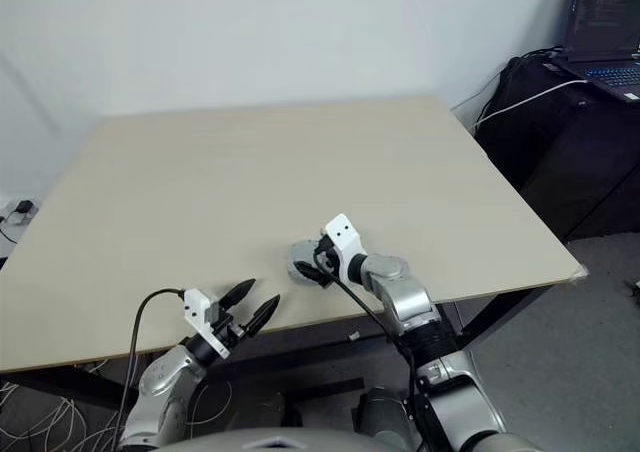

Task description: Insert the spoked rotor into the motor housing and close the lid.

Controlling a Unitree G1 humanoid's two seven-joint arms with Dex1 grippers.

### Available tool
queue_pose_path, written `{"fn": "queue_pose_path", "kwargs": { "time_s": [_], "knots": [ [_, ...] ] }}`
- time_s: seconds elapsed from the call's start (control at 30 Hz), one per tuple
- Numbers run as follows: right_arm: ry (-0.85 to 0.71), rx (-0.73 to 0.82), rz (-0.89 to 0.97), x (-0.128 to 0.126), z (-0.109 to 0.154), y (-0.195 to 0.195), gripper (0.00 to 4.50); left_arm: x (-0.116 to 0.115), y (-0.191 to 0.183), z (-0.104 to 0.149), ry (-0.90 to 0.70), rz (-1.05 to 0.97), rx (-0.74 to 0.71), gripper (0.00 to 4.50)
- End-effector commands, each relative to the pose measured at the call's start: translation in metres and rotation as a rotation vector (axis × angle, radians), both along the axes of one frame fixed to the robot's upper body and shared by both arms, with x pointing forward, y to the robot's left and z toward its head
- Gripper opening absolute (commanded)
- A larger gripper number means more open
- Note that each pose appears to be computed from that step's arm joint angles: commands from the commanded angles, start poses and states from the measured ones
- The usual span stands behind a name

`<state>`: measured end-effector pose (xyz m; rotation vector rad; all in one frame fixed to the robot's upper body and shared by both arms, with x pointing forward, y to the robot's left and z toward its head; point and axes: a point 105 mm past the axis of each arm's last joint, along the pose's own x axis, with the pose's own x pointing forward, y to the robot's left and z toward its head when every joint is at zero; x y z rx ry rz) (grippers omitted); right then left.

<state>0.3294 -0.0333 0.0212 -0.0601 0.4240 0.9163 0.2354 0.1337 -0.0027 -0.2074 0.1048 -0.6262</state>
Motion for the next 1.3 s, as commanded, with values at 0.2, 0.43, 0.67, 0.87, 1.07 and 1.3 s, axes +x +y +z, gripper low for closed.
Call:
{"fn": "queue_pose_path", "kwargs": {
  "time_s": [0.2, 0.43, 0.67, 0.87, 1.07, 1.3],
  "knots": [
    [-0.04, 0.013, 0.033, 0.006, 0.011, 0.007, 4.46, 0.003, 0.0, 0.015, -0.037, -0.002, 0.018, 4.04],
    [-0.026, -0.027, 0.056, 0.004, 0.005, 0.003, 4.46, 0.002, -0.003, 0.018, -0.032, 0.0, 0.015, 4.04],
    [-0.031, -0.04, 0.03, 0.009, 0.004, -0.004, 4.46, 0.003, -0.005, 0.02, -0.029, 0.004, 0.007, 4.04],
    [-0.041, -0.031, 0.023, 0.011, 0.006, -0.003, 3.24, 0.003, -0.006, 0.02, -0.025, 0.006, 0.005, 4.04],
    [-0.056, -0.021, 0.021, 0.011, 0.009, -0.001, 3.24, 0.004, -0.005, 0.02, -0.022, 0.01, 0.004, 4.04],
    [-0.075, -0.011, 0.006, 0.01, 0.01, -0.003, 3.24, 0.006, -0.005, 0.021, -0.019, 0.01, 0.001, 4.04]
  ]
}}
